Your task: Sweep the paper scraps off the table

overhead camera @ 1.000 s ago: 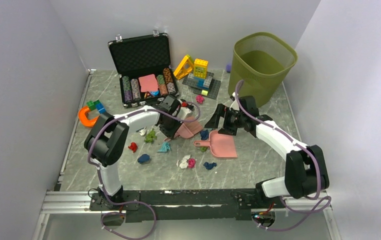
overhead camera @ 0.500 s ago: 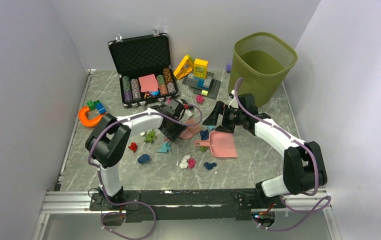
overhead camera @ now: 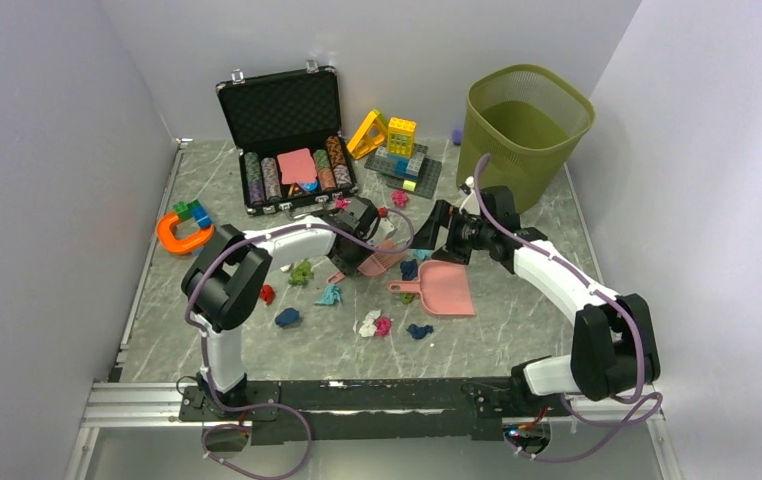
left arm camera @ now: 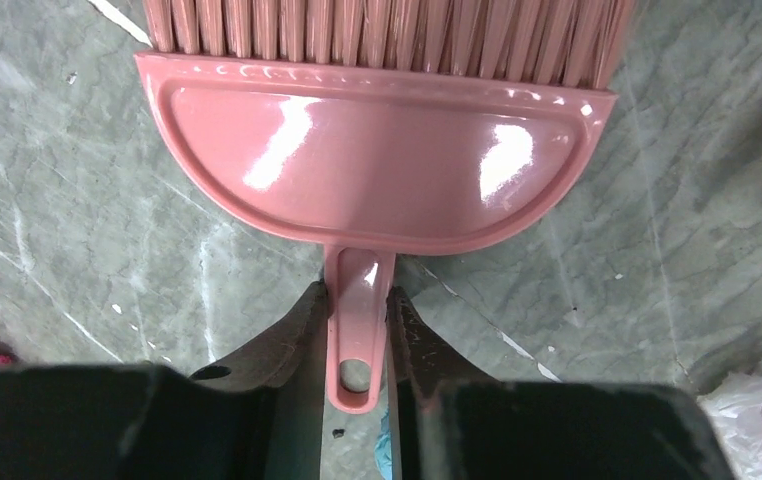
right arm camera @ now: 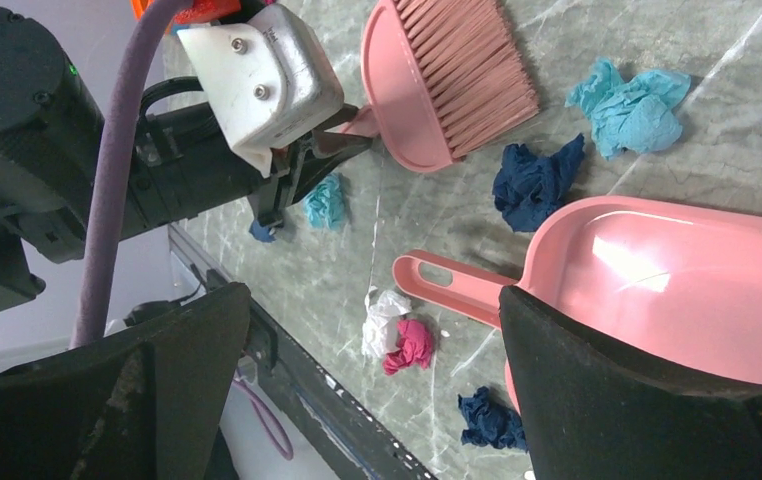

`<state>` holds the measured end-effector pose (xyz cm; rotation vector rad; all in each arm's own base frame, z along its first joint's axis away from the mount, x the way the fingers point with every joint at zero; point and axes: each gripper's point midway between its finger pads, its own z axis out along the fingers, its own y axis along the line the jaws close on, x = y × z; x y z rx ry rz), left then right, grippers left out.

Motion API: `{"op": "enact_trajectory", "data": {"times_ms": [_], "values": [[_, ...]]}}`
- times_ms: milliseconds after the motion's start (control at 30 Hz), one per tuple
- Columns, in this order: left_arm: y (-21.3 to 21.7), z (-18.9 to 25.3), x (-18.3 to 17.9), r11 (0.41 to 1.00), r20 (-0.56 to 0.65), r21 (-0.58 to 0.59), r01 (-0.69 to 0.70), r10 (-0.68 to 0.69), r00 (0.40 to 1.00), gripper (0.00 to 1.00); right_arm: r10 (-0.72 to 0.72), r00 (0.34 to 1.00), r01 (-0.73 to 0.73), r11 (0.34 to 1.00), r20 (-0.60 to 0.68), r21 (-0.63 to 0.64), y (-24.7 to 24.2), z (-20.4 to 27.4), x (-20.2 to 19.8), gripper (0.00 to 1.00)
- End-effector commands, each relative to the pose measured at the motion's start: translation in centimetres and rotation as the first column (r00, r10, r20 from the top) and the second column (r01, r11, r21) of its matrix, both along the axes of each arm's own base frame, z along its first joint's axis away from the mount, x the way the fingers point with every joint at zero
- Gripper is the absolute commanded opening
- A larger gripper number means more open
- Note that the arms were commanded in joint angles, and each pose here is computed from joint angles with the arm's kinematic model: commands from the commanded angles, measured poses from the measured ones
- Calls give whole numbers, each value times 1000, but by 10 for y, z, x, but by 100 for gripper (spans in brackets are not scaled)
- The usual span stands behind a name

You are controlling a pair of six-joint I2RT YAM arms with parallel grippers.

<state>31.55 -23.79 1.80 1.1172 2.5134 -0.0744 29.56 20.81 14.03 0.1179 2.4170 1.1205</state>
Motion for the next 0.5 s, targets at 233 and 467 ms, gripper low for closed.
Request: {"op": "enact_trajectory", "data": {"times_ms": [233, 467], "values": [[8, 12, 0, 997, 8, -56, -51, 52, 999, 0, -17, 997, 18, 1000, 71, -19, -6, 22, 7, 100], [12, 68, 9, 993, 125, -104, -52, 65, 990, 0, 31, 998, -29, 999, 50, -33, 0, 18, 18, 100]]}}
